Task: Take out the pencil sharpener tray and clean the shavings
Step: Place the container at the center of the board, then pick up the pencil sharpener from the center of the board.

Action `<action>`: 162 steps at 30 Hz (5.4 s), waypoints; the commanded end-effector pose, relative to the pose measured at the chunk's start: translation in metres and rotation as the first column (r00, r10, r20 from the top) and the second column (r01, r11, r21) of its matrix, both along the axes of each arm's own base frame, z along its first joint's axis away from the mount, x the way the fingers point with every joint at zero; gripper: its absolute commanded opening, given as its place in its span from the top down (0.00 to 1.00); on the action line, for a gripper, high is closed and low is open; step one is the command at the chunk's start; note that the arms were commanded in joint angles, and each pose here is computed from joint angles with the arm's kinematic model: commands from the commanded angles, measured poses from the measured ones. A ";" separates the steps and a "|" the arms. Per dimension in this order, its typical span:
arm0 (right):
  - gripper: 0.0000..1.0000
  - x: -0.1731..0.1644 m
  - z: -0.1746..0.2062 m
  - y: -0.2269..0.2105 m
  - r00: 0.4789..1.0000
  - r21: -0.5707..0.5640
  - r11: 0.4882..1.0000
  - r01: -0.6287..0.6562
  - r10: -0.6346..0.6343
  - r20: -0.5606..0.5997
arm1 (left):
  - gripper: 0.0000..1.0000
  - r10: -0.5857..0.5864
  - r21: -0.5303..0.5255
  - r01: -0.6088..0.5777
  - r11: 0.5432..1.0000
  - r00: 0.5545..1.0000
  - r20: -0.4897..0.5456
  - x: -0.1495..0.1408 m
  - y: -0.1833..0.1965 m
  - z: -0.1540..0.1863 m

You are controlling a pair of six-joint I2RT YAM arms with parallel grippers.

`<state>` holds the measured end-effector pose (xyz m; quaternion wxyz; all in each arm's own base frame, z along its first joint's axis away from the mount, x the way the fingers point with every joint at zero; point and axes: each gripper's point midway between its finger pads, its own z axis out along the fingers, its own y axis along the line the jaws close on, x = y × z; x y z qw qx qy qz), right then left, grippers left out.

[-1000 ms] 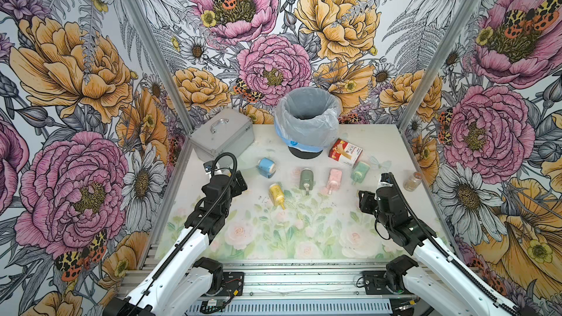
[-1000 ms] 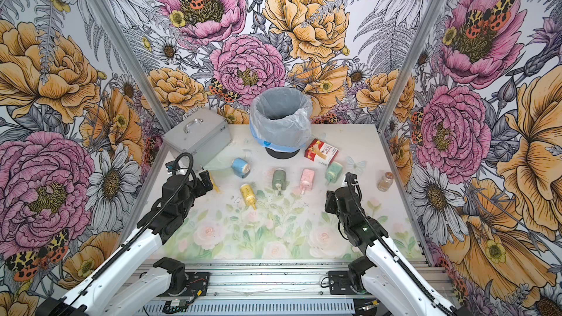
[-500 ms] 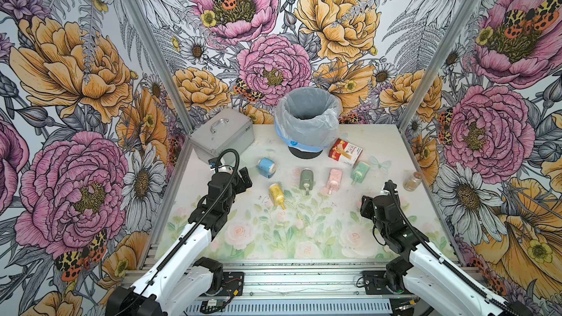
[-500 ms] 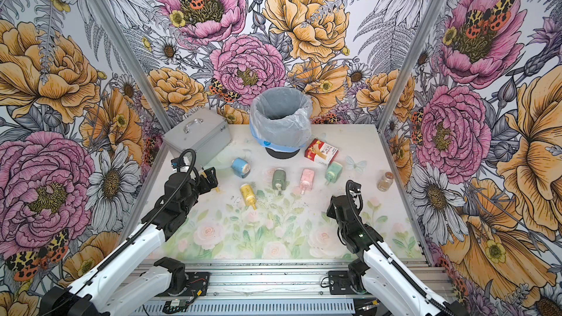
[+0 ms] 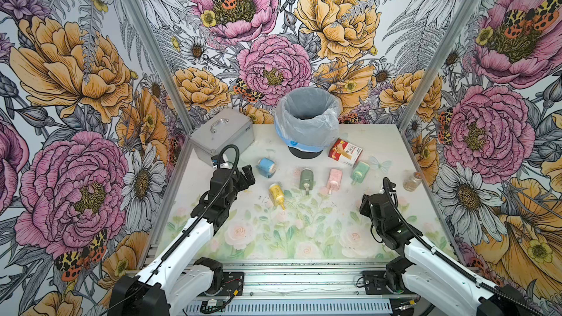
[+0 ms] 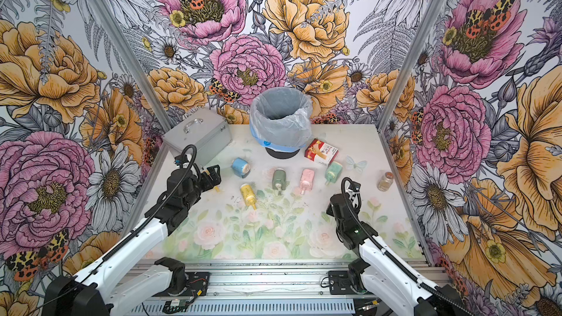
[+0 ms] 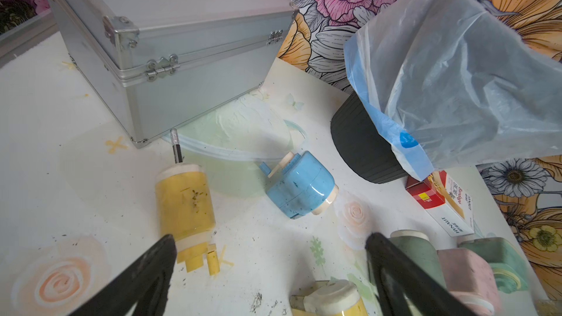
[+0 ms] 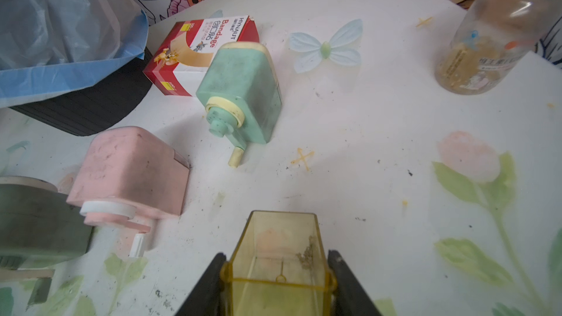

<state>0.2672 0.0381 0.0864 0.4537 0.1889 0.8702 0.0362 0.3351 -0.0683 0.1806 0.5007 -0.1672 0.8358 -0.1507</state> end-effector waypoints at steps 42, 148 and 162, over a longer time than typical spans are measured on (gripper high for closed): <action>0.65 -0.001 -0.023 0.031 0.985 0.123 0.990 -0.068 0.086 -0.149 | 0.01 -0.201 -0.037 0.199 0.979 0.975 -0.091 0.048 -0.059 0.023; 0.24 0.002 0.047 0.069 0.906 0.147 0.907 -0.395 0.412 -0.103 | 0.01 -0.649 0.130 0.820 0.557 0.528 -0.548 0.104 -0.086 -0.088; 0.24 0.002 0.044 0.068 0.906 0.154 0.908 -0.390 0.408 -0.108 | 0.01 -0.611 0.099 0.791 0.604 0.539 -0.580 0.108 -0.088 -0.104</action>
